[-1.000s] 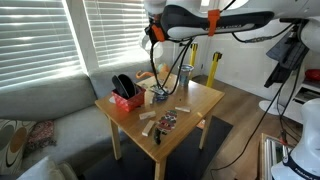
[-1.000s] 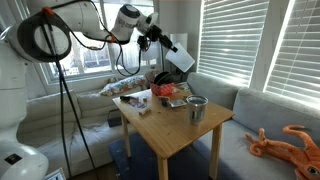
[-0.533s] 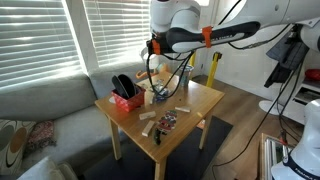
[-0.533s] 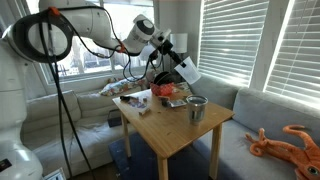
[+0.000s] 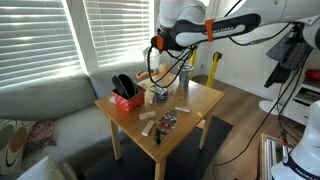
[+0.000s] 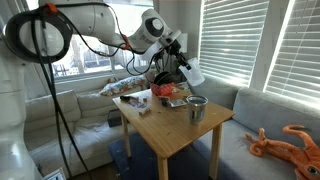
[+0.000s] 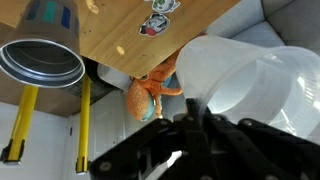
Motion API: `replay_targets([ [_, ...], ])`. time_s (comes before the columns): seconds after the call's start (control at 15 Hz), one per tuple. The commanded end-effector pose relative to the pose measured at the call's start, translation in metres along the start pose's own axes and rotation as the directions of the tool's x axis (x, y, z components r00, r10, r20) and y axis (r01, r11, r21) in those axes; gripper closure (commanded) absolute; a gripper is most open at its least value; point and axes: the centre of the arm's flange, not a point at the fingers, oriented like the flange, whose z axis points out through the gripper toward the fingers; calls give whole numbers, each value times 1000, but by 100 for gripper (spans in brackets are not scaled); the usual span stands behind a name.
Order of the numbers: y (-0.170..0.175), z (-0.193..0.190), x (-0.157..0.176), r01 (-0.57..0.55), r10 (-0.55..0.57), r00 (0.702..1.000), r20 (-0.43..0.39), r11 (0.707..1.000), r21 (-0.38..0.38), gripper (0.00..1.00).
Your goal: Pick up the clear cup and pour all its contents onto the table, put the clear cup back on the table
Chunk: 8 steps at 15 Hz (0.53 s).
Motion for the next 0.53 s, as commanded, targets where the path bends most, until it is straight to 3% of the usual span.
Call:
replay_targets([
  [0.0,47,23,31,-156,148,981,123,986,53,99],
  [0.2,57,35,43,-293,296,939,175,955,-45,99],
  [0.27,53,44,48,-222,222,965,137,975,-15,96],
  [0.4,57,47,48,-251,254,955,150,967,-41,99],
  [0.47,62,49,54,-295,296,937,187,955,-32,99],
])
